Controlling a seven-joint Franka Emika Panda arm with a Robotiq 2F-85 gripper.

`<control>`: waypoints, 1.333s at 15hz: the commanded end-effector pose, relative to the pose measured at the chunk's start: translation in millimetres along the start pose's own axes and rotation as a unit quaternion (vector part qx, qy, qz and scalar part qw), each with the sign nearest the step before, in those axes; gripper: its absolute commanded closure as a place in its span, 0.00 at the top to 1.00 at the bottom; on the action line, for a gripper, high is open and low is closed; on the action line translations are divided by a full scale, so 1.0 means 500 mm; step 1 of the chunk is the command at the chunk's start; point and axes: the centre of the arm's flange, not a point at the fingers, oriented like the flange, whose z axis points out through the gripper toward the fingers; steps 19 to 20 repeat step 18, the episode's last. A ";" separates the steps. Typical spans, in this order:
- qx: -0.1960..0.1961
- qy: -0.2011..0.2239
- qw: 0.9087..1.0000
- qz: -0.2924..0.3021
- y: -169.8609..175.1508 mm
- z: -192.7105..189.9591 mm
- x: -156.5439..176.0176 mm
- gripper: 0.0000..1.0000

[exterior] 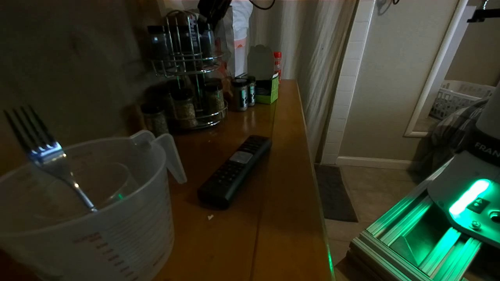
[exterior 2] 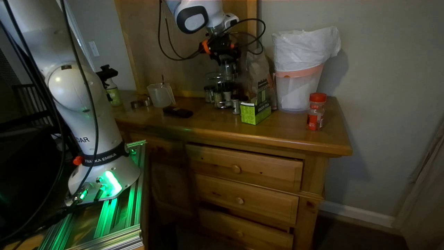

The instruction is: Pick up one container with a black lid and put it on the seasoning rack

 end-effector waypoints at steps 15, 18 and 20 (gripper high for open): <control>-0.031 -0.101 0.994 -0.022 -0.266 -0.242 -0.185 1.00; -0.025 -0.103 0.994 -0.032 -0.250 -0.217 -0.168 1.00; -0.025 -0.103 0.994 -0.032 -0.250 -0.217 -0.168 1.00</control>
